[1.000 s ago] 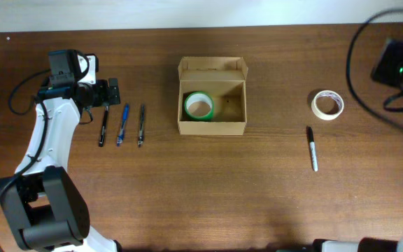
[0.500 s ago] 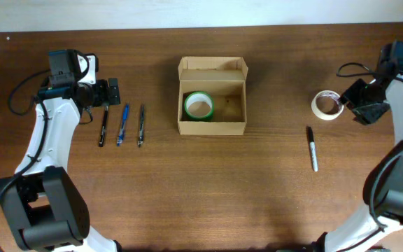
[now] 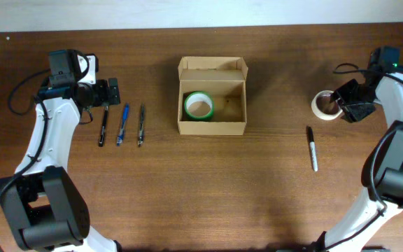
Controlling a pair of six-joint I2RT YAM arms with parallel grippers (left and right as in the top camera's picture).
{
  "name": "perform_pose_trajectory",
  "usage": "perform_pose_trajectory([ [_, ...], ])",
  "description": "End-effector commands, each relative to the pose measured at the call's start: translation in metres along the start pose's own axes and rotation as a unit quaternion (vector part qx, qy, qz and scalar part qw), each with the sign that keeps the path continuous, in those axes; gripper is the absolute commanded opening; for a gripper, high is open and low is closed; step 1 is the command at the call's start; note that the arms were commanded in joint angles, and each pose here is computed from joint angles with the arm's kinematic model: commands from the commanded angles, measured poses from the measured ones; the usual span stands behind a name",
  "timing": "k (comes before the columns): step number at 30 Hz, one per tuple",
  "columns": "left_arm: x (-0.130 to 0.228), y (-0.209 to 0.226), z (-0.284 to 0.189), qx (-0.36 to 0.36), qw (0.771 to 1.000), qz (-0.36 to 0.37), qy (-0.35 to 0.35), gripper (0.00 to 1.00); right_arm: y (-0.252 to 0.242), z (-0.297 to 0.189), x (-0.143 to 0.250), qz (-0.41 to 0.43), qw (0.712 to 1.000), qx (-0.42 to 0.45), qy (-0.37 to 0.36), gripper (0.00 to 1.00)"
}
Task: Pack container
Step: 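Move right gripper to the white masking tape and grasp it, then lower white tape into the box beside green tape, release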
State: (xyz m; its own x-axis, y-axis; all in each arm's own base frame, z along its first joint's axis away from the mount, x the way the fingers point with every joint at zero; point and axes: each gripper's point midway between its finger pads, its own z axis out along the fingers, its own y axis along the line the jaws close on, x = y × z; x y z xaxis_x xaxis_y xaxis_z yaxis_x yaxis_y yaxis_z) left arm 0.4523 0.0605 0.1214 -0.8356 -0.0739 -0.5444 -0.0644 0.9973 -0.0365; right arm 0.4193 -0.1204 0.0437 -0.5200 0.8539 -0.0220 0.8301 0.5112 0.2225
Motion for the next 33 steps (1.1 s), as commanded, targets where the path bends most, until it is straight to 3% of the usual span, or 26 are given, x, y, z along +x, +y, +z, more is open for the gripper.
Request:
perform_pose_trajectory([
  [1,-0.004,0.003,0.001,-0.003,1.0,0.008,-0.002,0.99,-0.003,0.019,0.004,0.026,0.999,0.012,0.019,0.52],
  [5,-0.004,0.003,0.001,-0.003,1.0,0.008,-0.002,0.99,-0.005,0.031,0.006,0.025,0.999,0.019,0.026,0.5],
  [8,-0.004,0.003,0.001,-0.003,1.0,0.008,-0.002,0.99,-0.007,0.036,0.006,0.026,0.999,0.024,0.029,0.41],
  [11,-0.004,0.003,0.001,-0.003,1.0,0.008,-0.002,0.99,-0.01,0.042,0.009,0.028,0.998,0.032,0.037,0.06],
  [17,-0.004,0.003,0.001,-0.003,1.0,0.008,-0.002,0.99,0.003,0.027,0.013,-0.013,0.999,0.0,0.049,0.04],
  [23,-0.004,0.003,0.001,-0.003,1.0,0.008,-0.002,0.99,0.055,-0.063,0.006,-0.123,0.989,-0.074,-0.029,0.04],
  [25,-0.004,0.003,0.001,-0.003,1.0,0.008,-0.002,0.99,0.082,-0.111,0.011,-0.169,0.977,-0.109,-0.073,0.04],
  [28,-0.004,0.003,0.001,-0.003,1.0,0.008,-0.002,0.99,0.13,-0.195,0.044,-0.275,0.935,-0.17,-0.147,0.04],
  [29,-0.004,0.003,0.001,-0.003,1.0,0.008,-0.002,0.99,0.146,-0.223,0.063,-0.318,0.914,-0.189,-0.169,0.04],
  [30,-0.004,0.003,0.001,-0.003,1.0,0.008,-0.002,0.99,0.169,-0.267,0.109,-0.386,0.875,-0.203,-0.21,0.04],
  [33,-0.004,0.003,0.001,-0.003,1.0,0.008,-0.002,0.99,0.188,-0.282,0.169,-0.464,0.834,-0.201,-0.221,0.04],
])
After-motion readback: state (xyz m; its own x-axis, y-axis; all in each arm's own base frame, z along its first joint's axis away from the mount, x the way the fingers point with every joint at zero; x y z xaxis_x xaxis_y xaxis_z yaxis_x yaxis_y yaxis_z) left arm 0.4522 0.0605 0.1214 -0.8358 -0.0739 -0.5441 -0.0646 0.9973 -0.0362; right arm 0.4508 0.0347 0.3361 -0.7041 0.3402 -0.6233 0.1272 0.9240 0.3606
